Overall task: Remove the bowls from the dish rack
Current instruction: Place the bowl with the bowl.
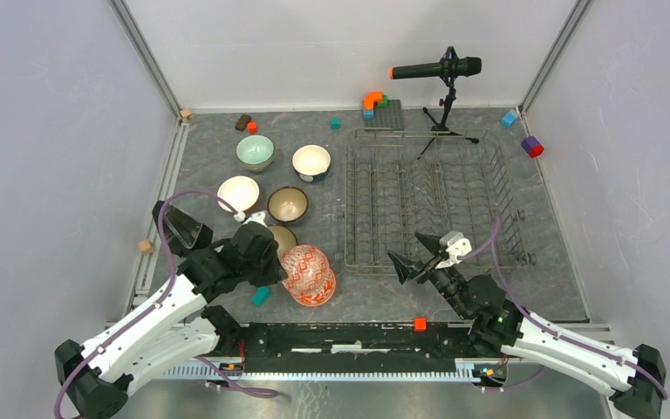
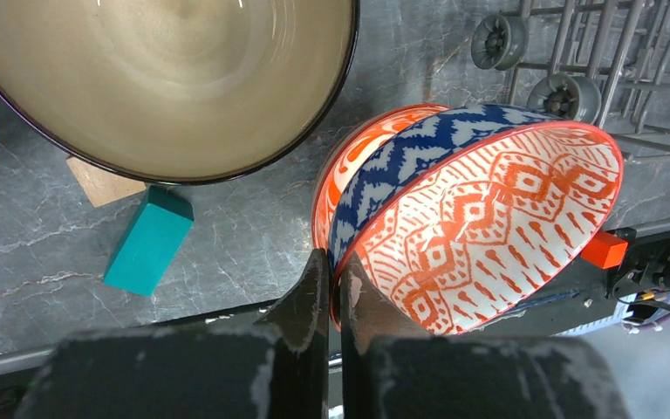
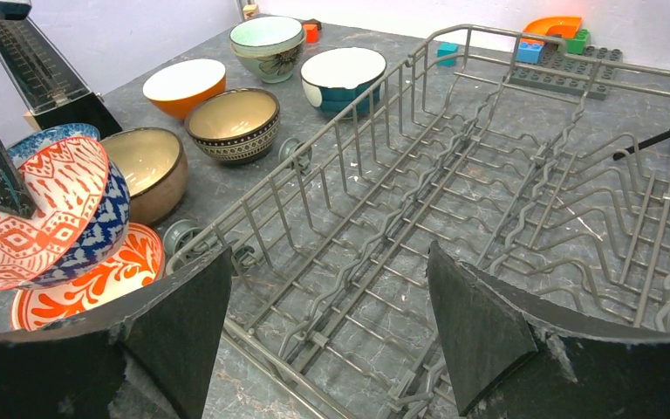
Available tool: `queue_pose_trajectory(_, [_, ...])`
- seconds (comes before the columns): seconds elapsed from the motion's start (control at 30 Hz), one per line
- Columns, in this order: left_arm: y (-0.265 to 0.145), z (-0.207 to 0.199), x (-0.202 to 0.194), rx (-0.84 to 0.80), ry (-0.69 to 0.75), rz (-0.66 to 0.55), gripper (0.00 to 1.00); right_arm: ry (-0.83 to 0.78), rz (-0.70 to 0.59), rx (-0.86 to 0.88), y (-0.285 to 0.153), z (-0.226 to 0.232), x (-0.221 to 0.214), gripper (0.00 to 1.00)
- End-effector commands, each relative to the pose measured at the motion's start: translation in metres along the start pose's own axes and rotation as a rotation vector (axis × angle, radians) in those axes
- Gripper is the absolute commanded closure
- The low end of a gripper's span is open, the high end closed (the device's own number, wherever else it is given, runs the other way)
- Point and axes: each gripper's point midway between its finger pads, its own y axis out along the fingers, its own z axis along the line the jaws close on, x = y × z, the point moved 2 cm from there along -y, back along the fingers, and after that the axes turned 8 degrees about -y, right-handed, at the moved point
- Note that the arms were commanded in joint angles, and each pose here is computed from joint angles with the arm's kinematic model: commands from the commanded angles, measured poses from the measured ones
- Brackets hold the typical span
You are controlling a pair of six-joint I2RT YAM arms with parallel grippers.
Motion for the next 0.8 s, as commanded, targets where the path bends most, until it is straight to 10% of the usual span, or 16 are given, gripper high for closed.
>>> queue_pose_trajectory(0.0, [-0.002, -0.014, 0.002, -0.04, -0.08, 0.005, 0.98, 0.035, -0.027, -0.014, 0.001, -0.001, 0.005, 0.13])
queue_pose_trajectory(0.77, [0.021, -0.005, -0.006, 0.055, -0.093, 0.055, 0.98, 0.046, 0.003, -0.031, 0.001, -0.002, -0.003, 0.13])
